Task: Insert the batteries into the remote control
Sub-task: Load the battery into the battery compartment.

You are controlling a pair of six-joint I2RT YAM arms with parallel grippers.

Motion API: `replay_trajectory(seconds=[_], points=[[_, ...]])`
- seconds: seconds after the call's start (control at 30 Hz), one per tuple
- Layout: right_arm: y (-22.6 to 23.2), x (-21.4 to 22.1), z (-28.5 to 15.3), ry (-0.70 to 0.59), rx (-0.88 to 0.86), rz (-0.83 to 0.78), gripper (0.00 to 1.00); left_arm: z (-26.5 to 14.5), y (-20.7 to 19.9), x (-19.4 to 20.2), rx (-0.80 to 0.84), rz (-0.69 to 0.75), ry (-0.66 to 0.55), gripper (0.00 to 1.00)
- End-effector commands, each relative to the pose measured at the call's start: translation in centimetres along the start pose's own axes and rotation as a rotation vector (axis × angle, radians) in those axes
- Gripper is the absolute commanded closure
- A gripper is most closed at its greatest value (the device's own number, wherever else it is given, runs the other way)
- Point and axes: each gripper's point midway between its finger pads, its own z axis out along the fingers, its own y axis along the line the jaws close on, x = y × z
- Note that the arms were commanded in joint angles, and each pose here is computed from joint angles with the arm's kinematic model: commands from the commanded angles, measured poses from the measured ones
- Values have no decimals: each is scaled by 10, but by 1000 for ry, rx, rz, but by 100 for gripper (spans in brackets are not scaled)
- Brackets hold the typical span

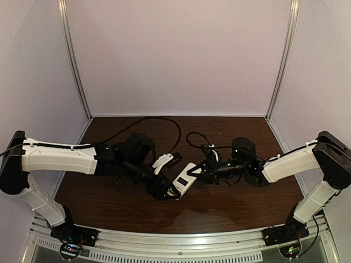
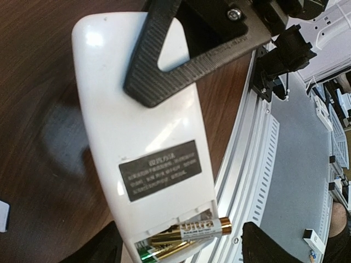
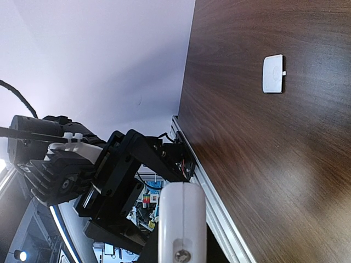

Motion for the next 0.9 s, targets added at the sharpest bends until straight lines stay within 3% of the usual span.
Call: replay_trajectory(seconds=[0.0, 0.87], points=[[16, -3, -3, -14, -40, -44, 100, 5, 2, -3, 29, -13, -14, 26], [35, -3, -8, -18, -93, -84, 100, 10, 24, 8, 30, -75, 14, 62]])
